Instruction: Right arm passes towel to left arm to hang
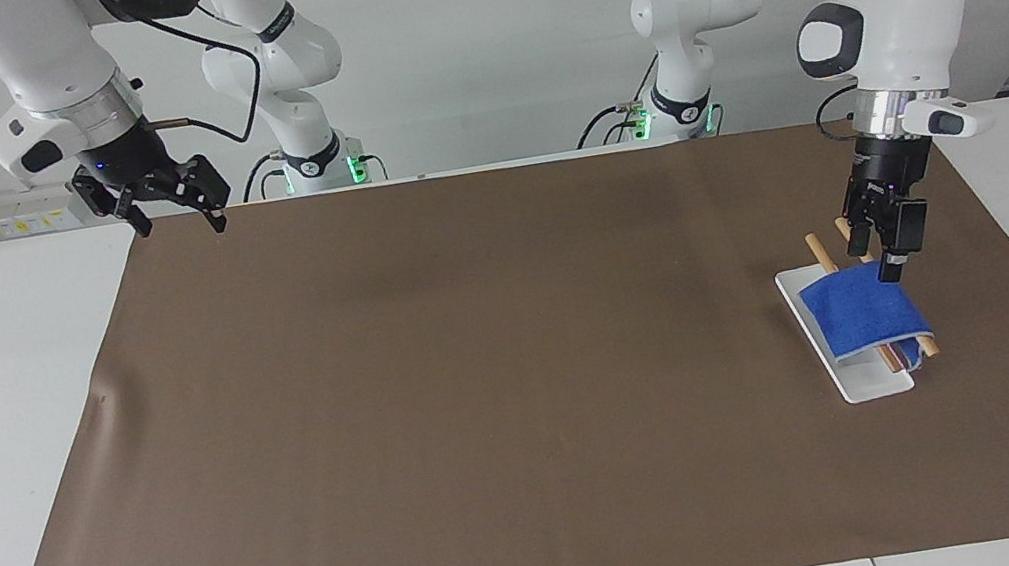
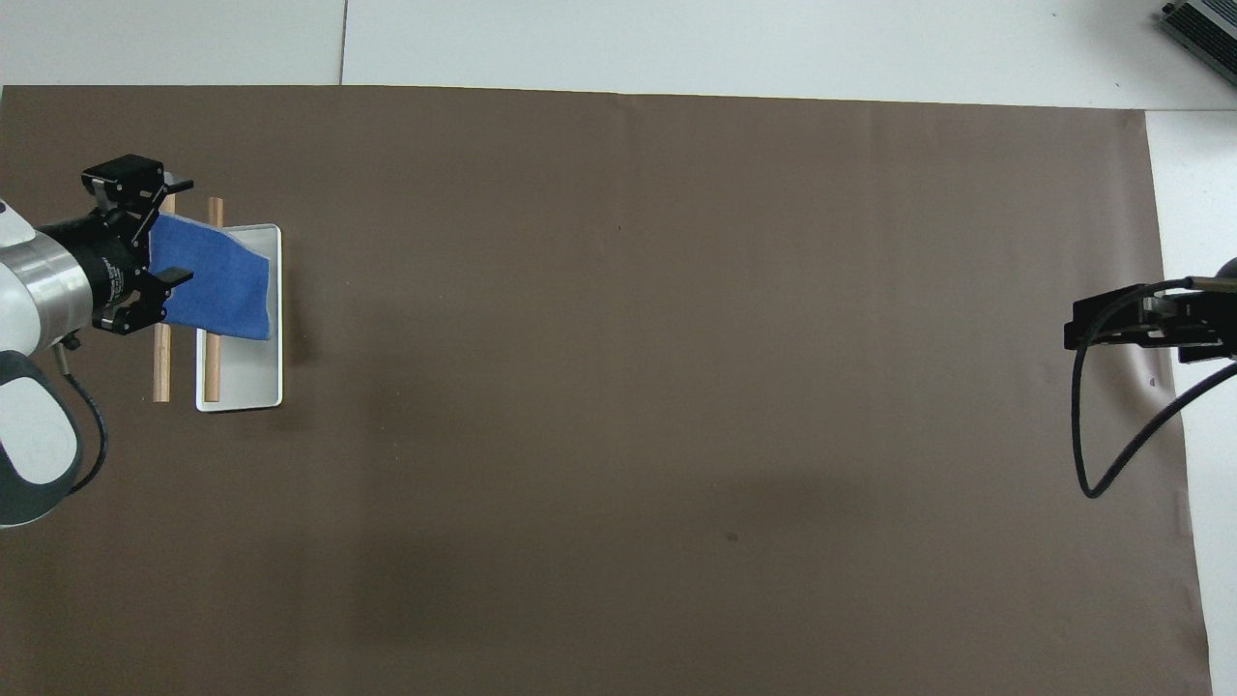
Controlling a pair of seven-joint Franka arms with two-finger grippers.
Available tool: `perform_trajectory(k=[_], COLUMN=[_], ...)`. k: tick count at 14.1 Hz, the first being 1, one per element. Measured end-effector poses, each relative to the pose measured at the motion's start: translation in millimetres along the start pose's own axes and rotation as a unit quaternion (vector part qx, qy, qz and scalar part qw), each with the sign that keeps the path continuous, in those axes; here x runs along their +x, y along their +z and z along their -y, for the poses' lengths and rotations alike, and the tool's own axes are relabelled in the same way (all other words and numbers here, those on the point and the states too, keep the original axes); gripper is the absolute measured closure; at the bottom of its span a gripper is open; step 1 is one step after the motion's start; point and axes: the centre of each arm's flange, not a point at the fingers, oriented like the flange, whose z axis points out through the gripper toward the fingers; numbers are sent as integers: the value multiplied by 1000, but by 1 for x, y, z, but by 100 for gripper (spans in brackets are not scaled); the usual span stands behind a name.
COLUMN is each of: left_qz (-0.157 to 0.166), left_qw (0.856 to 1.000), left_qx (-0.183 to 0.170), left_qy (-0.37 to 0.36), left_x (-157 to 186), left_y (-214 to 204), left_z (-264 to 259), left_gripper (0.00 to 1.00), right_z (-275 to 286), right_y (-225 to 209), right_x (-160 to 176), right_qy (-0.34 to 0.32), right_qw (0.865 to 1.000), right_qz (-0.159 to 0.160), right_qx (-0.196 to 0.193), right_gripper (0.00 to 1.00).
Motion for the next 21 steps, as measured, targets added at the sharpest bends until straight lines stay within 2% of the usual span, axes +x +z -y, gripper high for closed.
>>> perform_trajectory(k=[3, 6, 8, 11, 13, 15, 18, 19, 21], left_qz=[-2, 15, 40, 80, 96, 110, 144, 157, 179], left_qw=[990, 960, 927, 867, 838, 817, 771, 761, 751], left_qx=[3, 18, 36, 54, 67, 93, 129, 134, 145], left_qy=[142, 278, 371, 490, 532, 558, 606, 615, 619], left_x=[1, 5, 5, 7, 11, 13, 16, 16, 13], left_y=[-23, -45, -59, -84, -107, -125, -133, -134, -138], left_z=[-24, -42, -49, -57, -67, -76, -78, -77, -72], left_gripper=[0, 0, 0, 0, 0, 0, 0, 0, 0], right_z=[0, -1, -1, 0, 1, 1, 2, 3, 5], right_y=[4, 1, -7, -13, -12, -12, -11, -11, -11], right_x=[-3, -3, -3, -4, -3, -3, -3, -3, -3], right_qy=[0, 0, 1, 0, -1, -2, -3, -4, -6], right_qw=[1000, 1000, 1000, 1000, 1000, 1000, 1000, 1000, 1000], right_qz=[5, 0, -8, -14, -13, -13, -12, -12, -12], right_qx=[0, 0, 1, 2, 2, 1, 1, 1, 1], right_gripper=[0, 0, 0, 0, 0, 0, 0, 0, 0])
